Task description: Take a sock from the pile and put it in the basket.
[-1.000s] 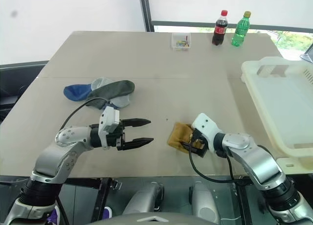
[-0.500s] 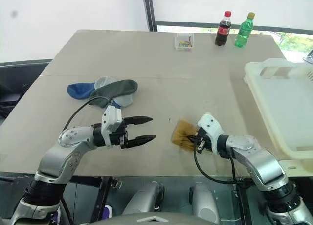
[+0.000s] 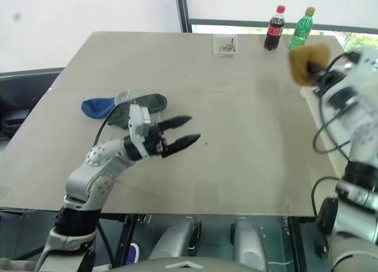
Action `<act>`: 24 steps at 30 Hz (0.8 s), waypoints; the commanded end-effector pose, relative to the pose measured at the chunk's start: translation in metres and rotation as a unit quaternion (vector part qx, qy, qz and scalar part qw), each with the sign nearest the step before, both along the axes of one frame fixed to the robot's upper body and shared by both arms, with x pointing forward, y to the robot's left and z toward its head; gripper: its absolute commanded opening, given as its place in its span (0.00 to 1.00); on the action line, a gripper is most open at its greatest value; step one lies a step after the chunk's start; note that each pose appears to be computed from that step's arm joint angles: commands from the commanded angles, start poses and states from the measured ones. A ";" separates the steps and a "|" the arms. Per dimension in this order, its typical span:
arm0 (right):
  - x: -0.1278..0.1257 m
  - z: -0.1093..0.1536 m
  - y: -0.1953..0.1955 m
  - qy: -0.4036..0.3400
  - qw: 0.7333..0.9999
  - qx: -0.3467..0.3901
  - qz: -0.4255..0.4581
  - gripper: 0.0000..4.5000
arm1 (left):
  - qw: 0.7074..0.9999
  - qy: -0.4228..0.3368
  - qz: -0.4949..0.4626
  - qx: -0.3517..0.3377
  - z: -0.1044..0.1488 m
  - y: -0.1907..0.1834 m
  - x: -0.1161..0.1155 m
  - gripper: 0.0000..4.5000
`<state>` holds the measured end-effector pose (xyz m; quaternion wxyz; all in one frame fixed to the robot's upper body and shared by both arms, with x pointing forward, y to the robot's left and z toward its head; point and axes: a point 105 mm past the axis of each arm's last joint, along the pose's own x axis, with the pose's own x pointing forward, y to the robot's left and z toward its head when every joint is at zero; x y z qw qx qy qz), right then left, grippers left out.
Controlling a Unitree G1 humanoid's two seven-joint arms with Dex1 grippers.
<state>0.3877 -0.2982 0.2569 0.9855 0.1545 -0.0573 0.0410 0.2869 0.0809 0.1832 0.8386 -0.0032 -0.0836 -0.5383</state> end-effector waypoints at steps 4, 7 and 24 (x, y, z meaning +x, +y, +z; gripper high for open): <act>0.026 -0.016 -0.044 0.059 0.995 -0.008 -0.086 0.03 | 1.000 -0.014 0.009 -0.016 0.010 -0.005 -0.001 0.75; 0.031 -0.034 -0.053 0.102 0.990 -0.020 -0.096 0.03 | 1.000 -0.018 0.012 -0.019 0.013 -0.005 -0.002 0.75; 0.002 -0.073 -0.060 0.220 0.972 -0.047 -0.065 0.25 | 0.999 -0.010 -0.049 -0.015 0.014 -0.012 -0.010 0.75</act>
